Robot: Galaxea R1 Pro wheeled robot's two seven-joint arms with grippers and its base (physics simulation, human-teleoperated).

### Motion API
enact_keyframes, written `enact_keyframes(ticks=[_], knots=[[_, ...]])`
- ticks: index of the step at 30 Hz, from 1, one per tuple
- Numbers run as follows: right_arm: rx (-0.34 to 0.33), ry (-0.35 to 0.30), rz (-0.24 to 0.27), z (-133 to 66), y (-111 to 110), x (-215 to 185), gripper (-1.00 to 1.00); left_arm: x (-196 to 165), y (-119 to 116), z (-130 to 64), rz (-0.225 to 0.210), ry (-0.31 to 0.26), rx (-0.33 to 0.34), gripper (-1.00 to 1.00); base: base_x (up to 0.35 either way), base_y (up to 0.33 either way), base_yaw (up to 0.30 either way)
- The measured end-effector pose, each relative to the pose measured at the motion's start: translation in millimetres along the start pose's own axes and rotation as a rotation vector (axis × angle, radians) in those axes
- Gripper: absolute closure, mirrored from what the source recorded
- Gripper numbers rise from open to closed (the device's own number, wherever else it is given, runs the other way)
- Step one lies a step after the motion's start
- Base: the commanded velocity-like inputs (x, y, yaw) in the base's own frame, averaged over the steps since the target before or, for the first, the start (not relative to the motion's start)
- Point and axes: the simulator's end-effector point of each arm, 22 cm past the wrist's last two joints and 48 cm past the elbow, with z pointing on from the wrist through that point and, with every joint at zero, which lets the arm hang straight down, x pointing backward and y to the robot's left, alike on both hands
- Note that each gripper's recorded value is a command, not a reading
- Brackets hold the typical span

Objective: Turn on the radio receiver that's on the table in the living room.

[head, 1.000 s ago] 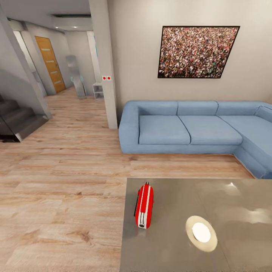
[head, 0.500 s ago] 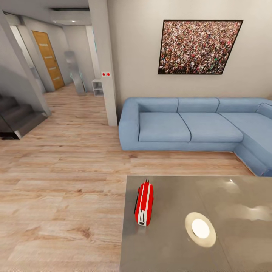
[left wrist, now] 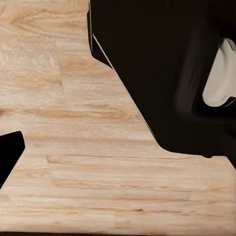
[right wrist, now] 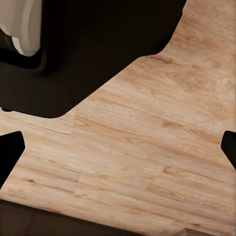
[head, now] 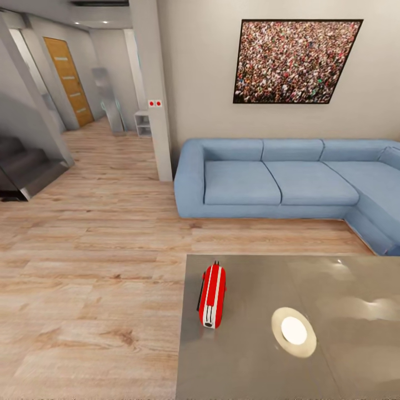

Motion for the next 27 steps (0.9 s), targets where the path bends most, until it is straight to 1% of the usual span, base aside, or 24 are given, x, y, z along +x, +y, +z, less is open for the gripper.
enact_keyframes(ticks=[27], knots=[[-0.014,0.042,0.001,-0.6,5.5,16.1,-1.00,16.9,0.5,-0.6,0.000,0.044,-0.001,-1.00,0.000,0.000,0.000]])
